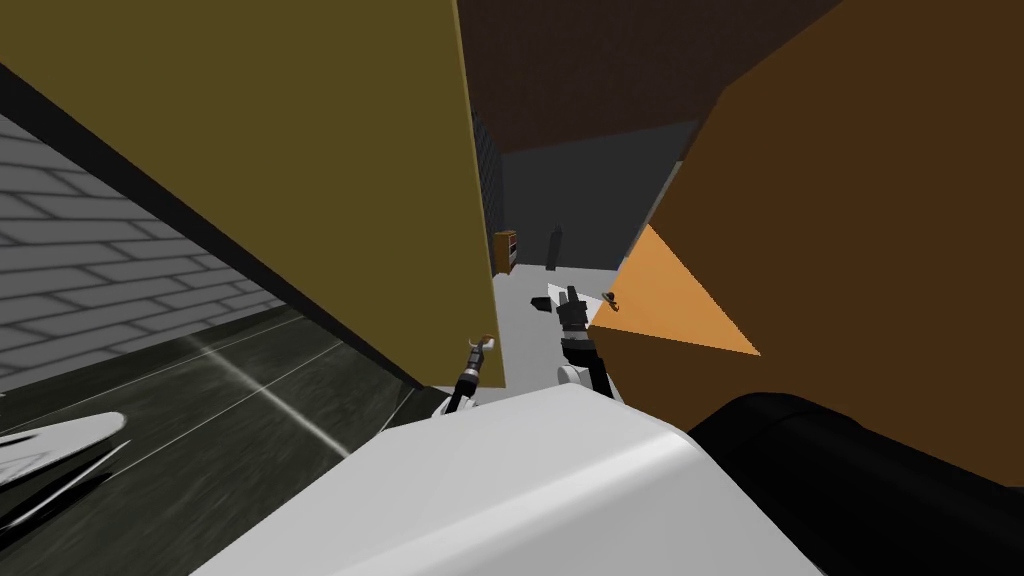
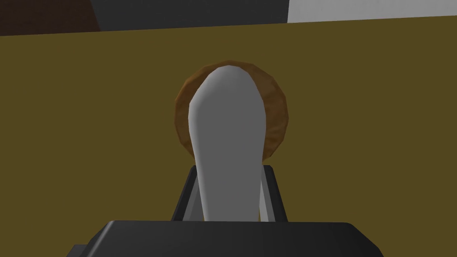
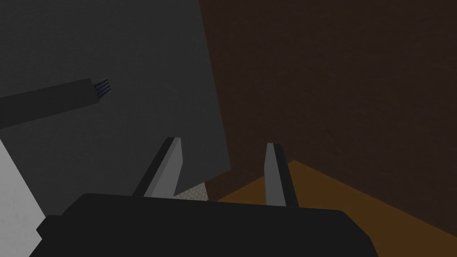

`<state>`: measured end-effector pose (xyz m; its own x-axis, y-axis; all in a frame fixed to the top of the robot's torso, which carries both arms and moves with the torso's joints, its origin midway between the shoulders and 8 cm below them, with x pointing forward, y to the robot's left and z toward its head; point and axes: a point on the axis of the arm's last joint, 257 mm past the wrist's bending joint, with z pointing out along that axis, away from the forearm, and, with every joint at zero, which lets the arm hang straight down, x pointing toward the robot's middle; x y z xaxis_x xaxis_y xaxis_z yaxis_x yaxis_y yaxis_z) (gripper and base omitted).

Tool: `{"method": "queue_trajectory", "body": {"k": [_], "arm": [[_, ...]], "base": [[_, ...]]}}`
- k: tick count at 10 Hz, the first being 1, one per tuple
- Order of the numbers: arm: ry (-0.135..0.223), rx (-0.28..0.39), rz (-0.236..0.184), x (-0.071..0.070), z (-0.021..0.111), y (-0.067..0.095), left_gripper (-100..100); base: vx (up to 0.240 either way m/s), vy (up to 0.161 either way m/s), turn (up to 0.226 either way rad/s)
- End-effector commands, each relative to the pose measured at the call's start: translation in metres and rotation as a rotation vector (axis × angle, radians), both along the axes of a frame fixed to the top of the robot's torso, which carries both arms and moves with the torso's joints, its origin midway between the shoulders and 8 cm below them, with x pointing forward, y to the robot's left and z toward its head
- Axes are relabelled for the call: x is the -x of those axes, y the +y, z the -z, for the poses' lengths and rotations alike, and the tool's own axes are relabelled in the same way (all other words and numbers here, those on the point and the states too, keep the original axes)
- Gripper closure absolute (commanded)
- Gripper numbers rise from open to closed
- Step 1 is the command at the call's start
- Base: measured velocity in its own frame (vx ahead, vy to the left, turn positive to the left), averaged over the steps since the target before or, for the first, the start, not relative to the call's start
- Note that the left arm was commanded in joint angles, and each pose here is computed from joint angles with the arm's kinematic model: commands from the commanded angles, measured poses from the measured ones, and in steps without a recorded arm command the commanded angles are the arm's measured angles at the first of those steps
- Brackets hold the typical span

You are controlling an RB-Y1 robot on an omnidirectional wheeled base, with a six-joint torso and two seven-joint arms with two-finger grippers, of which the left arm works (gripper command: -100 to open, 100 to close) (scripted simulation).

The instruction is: Push the door open

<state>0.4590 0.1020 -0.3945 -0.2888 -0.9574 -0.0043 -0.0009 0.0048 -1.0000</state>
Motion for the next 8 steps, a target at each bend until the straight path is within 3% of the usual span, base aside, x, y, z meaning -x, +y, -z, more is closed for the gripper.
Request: {"method": "queue_trajectory", "body": {"k": [1, 4, 6, 8], "arm": [[-0.006, -0.008, -0.038, -0.006, -0.001, 0.022, 100], [-0.007, -0.011, -0.084, -0.012, -0.002, 0.041, 100], [-0.007, -0.011, -0.084, -0.012, -0.002, 0.041, 100], [-0.007, -0.012, -0.12, -0.016, -0.002, 0.054, 100]], "base": [[0.115, -0.116, 0.064], [0.118, -0.121, 0.056], [0.056, -0.055, 0.025], [0.076, -0.078, 0.06]]}}
